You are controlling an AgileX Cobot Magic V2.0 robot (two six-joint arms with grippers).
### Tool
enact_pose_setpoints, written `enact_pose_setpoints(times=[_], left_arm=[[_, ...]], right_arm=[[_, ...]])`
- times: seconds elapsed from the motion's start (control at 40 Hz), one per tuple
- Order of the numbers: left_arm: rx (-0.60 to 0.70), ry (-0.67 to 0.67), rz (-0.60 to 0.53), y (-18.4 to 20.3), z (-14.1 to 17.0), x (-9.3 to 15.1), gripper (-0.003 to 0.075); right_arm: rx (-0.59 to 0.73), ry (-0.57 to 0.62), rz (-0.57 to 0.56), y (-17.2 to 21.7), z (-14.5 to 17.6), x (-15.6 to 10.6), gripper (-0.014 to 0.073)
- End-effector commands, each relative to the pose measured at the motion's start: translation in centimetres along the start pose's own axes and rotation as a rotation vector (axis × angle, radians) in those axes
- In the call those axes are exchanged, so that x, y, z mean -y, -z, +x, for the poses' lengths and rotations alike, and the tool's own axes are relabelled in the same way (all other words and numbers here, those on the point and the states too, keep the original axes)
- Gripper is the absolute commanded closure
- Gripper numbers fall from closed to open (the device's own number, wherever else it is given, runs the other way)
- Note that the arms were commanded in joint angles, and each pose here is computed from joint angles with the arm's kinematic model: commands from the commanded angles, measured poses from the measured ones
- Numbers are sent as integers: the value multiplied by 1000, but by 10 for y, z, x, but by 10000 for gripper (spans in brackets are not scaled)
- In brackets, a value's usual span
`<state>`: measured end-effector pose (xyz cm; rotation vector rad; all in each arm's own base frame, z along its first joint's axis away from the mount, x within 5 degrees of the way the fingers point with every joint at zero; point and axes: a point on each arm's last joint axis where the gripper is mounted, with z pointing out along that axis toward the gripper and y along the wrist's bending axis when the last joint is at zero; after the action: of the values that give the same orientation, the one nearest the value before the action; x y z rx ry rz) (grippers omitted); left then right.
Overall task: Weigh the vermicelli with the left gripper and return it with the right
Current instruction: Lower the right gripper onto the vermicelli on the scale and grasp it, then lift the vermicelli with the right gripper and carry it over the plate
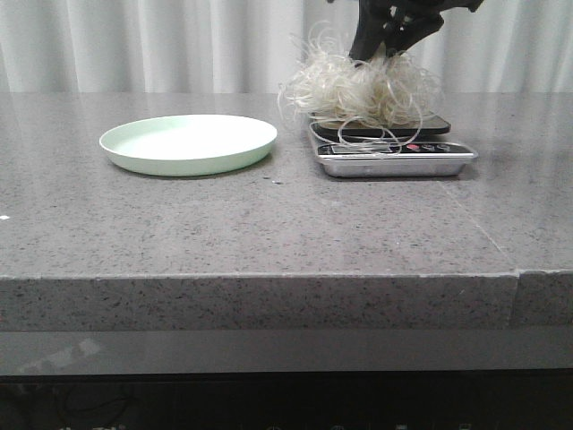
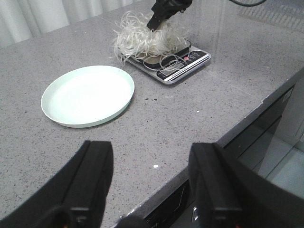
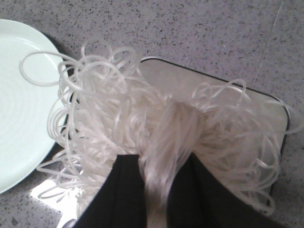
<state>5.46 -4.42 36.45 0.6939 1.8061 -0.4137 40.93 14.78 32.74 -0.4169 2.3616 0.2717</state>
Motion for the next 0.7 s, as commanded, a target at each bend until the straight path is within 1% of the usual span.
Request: enact_pose_setpoints(times=[0.0,0.175,0.375,0.574,0.674], left_arm=[[100,16,1,4,-14,0,281],[100,16,1,4,-14,0,281],[100,16,1,4,-14,0,281],[100,16,1,4,-14,0,281],[100,16,1,4,-14,0,281]], right_arm=[[138,31,-6,46,-27,-8,444],[187,73,-49,73,-45,-31,444],[289,138,-126,94,-59,-74,444],[422,179,-212,91,-64,-117,444],[442,194,-242,79,-62,-134,444]])
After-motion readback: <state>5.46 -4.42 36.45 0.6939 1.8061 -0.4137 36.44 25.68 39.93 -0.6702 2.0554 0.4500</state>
